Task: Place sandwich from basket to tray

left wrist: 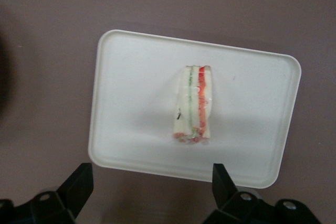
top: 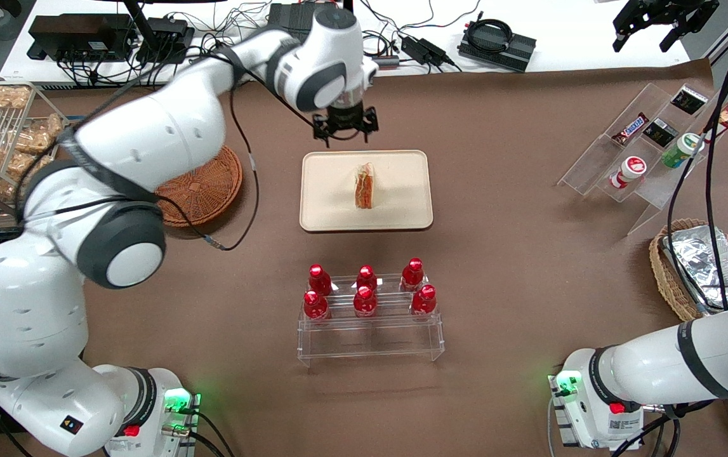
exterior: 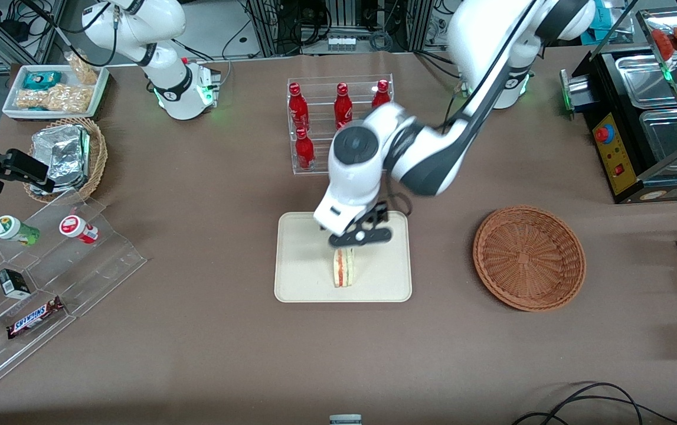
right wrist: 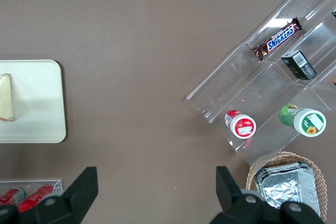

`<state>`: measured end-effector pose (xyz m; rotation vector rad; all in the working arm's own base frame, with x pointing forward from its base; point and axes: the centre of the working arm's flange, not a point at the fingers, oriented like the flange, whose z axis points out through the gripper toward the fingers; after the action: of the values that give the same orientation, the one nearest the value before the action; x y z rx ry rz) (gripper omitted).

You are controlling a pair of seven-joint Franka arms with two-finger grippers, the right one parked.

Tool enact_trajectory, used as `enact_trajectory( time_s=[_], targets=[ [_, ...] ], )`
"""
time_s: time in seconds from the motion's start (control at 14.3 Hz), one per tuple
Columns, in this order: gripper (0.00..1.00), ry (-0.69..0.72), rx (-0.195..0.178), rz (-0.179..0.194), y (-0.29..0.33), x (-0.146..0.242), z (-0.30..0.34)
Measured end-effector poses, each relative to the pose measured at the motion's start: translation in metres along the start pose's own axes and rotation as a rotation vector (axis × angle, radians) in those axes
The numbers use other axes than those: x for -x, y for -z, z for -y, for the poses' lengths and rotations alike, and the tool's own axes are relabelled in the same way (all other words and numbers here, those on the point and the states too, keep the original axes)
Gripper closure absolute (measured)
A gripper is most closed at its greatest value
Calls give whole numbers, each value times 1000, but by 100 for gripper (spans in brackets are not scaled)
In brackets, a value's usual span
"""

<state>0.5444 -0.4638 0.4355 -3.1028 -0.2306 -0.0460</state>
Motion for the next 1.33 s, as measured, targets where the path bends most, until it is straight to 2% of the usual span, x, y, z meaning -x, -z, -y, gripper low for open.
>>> enact_trajectory(
  time_s=[0.21,0.42,0.63,0.84,1.12,1.33],
  targets=[
    [0,93,-81,18,35,-25,60],
    [0,184,-102,69,24,-63,125],
    [0,153,-127,116,12,-82,187],
    [0,99,-131,142,22,-88,256],
    [0,54,-117,158,51,-71,319],
    [0,6,-88,178,77,-61,360]
  ],
)
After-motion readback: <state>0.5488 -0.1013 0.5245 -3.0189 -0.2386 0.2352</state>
